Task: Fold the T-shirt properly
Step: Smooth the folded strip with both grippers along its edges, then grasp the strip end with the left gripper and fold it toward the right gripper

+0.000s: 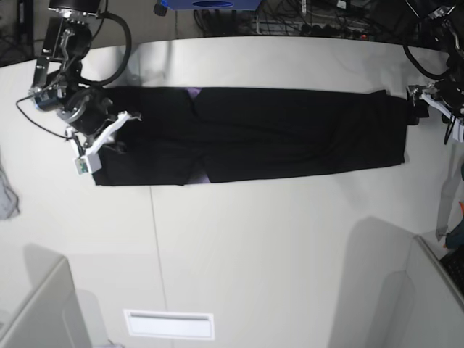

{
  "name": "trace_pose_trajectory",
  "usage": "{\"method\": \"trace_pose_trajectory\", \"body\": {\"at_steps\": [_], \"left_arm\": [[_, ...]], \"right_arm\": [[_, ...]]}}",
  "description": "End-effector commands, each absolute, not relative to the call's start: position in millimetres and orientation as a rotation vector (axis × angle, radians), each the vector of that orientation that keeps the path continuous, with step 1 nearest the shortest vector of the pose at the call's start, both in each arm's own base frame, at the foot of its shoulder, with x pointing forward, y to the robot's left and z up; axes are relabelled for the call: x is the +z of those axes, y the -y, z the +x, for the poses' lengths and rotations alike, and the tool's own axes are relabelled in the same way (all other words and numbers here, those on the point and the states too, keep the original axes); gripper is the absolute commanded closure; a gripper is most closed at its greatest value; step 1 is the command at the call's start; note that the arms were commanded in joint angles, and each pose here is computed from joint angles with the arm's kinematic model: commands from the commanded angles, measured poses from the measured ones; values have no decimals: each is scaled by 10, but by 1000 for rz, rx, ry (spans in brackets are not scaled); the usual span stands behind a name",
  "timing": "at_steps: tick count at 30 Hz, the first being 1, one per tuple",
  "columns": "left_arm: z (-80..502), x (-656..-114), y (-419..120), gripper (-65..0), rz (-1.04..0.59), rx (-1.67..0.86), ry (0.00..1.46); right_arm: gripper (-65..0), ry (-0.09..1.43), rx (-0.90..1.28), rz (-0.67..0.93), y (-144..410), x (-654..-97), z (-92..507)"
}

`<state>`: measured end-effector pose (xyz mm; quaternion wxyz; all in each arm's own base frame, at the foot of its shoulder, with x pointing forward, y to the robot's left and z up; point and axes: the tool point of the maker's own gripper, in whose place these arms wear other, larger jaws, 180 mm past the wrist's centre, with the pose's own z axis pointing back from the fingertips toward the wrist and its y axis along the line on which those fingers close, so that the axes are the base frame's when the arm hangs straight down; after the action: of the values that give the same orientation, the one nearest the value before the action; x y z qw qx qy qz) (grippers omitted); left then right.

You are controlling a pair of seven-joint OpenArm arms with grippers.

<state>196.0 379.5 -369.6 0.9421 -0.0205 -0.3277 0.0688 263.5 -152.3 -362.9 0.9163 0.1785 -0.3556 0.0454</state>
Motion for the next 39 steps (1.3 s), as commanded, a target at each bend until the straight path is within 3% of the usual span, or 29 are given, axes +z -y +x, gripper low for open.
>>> {"method": "trace_pose_trajectory", "body": {"at_steps": [1, 8, 12, 16, 20, 29, 34, 39], "left_arm": [[2119, -3562, -3829, -650, -38, 119, 721], [2317, -3903, -3503, -648, -155, 95, 653], [2219, -4136, -3453, -561, -179, 105, 578], [2177, -4270, -3473, -332, -126, 68, 506], [2193, -4271, -3509, 0, -103, 65, 500], [2452, -3828, -3556, 0, -26, -20, 656], [2506, -3256, -3585, 0, 93, -95, 783], [2450, -2980, -3324, 0, 158, -186, 759]], "right_arm": [[0, 783, 94, 386, 1491, -3507, 2706], [0, 763, 91, 390, 1476, -3549, 2644], [0, 754, 88, 390, 1476, -3578, 2605], [0, 744, 86, 391, 1475, -3607, 2562], [0, 745, 109, 394, 1459, -3607, 2547], [0, 740, 135, 419, 1366, -3634, 2484], [0, 743, 125, 435, 1309, -3637, 2483], [0, 745, 124, 438, 1300, -3633, 2488]]}}
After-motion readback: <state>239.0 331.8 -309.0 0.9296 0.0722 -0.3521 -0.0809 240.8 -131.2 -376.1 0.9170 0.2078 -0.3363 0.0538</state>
